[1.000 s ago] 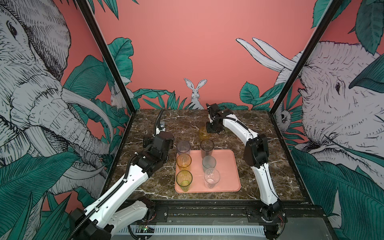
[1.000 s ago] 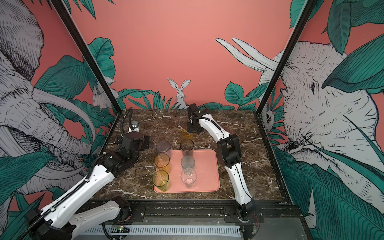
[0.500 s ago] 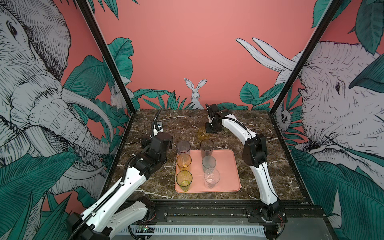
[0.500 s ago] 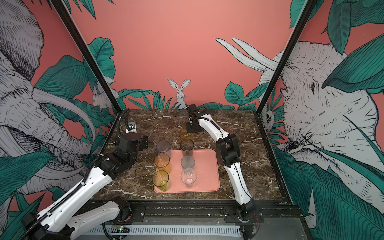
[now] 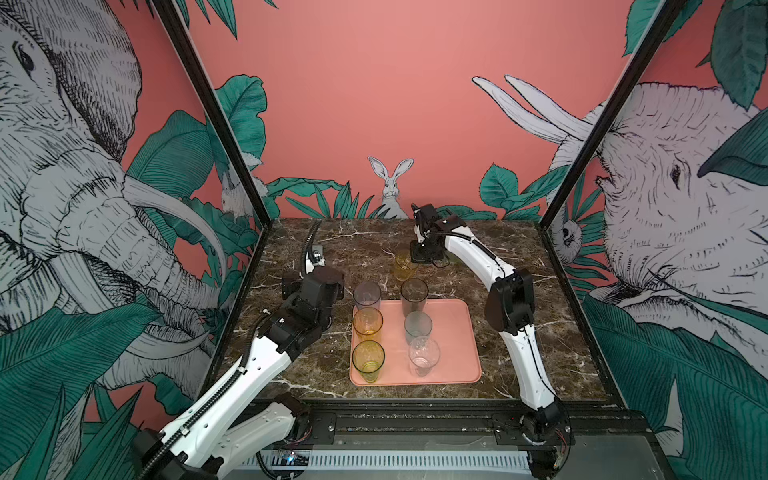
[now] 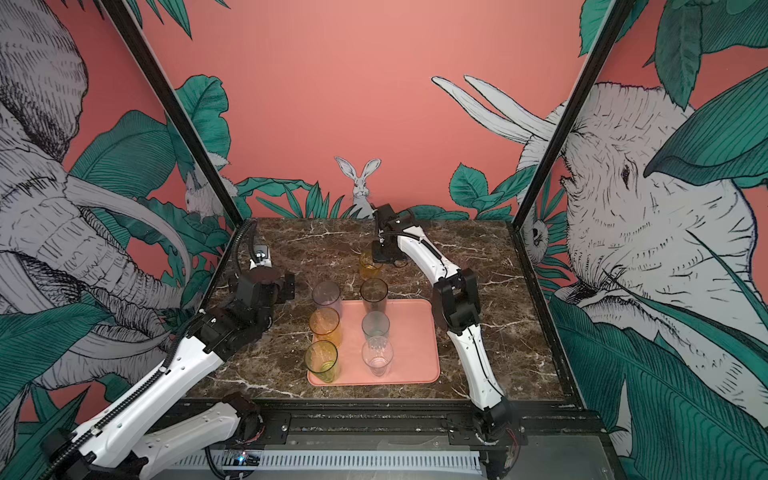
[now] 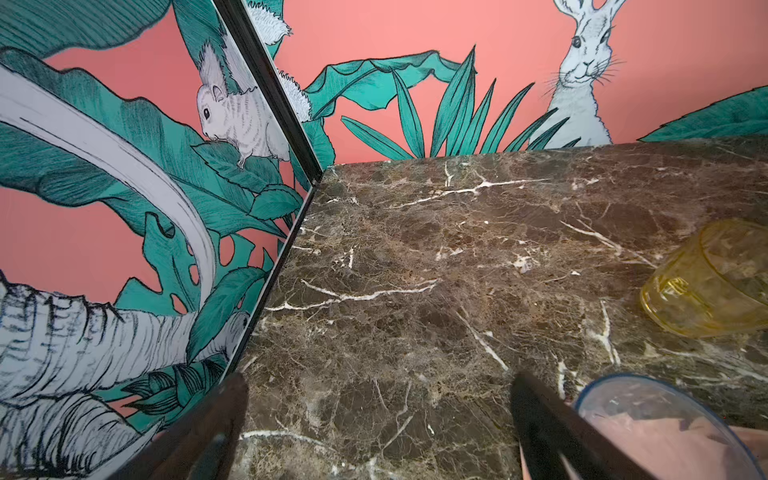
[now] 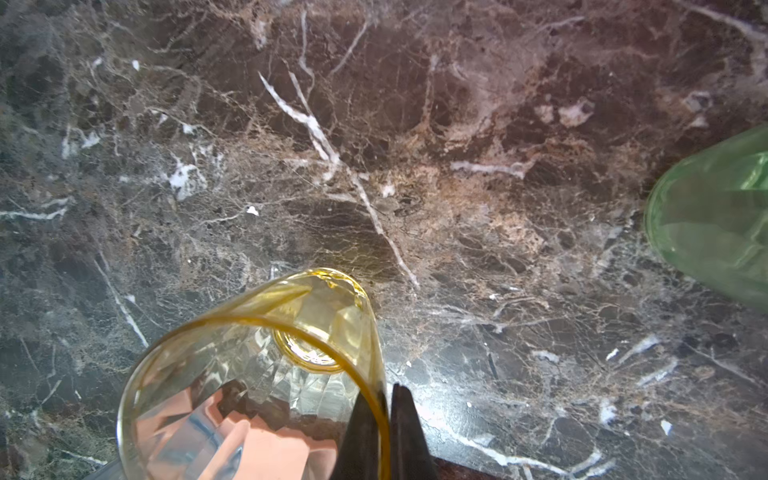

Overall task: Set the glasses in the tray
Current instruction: 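Lift the yellow glass and carry it toward the tray's far corner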

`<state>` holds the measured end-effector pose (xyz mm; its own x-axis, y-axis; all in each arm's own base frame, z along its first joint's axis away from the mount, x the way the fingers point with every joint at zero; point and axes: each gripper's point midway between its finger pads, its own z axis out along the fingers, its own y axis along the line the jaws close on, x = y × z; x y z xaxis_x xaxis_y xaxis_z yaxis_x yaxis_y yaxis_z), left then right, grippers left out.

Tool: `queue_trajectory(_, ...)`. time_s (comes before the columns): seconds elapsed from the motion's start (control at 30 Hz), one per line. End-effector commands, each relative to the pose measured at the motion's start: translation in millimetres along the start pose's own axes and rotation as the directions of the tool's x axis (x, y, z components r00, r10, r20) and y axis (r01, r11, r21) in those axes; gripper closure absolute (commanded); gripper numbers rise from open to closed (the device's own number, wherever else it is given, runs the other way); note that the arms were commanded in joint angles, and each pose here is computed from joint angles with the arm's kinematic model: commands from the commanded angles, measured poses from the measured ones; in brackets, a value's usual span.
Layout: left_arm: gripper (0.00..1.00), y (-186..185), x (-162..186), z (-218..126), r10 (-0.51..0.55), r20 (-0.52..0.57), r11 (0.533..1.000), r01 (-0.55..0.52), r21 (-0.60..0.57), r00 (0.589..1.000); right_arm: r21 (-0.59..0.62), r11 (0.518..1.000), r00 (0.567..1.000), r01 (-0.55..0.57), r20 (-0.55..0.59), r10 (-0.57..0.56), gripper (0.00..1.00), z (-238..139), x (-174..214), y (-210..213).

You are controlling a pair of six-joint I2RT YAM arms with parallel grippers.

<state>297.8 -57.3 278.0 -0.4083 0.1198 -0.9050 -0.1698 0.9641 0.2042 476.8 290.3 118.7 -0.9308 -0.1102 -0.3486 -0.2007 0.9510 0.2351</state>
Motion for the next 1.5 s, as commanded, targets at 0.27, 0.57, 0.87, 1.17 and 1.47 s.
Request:
queue_trajectory(0.27, 0.01, 4, 1, -3, -0.029, -0.002, 1.000, 0.029, 0.003, 1.000, 0.008, 0.999, 0.995, 0.039, 0.093, -0.039, 1.00, -63, -17, 3)
queue_trajectory(0.57, 0.01, 4, 3, -4, -0.042, -0.003, 0.999, 0.042, 0.010, 0.999, 0.043, 0.997, 0.988, 0.066, 0.135, -0.071, 1.00, -105, -16, -3)
queue_trajectory(0.87, 0.01, 3, 3, -4, -0.046, -0.004, 0.999, 0.046, 0.017, 0.999, 0.077, 0.995, 0.982, 0.071, 0.167, -0.083, 1.00, -139, -7, -14)
queue_trajectory(1.17, 0.01, 3, 5, -5, -0.061, -0.005, 0.998, 0.061, 0.027, 0.998, 0.094, 0.994, 0.983, 0.060, 0.170, -0.075, 1.00, -152, 11, -24)
queue_trajectory(1.47, 0.01, 1, 6, -5, -0.069, -0.008, 0.997, 0.069, 0.038, 0.998, 0.126, 0.991, 0.984, 0.051, 0.161, -0.071, 1.00, -160, 32, -40)
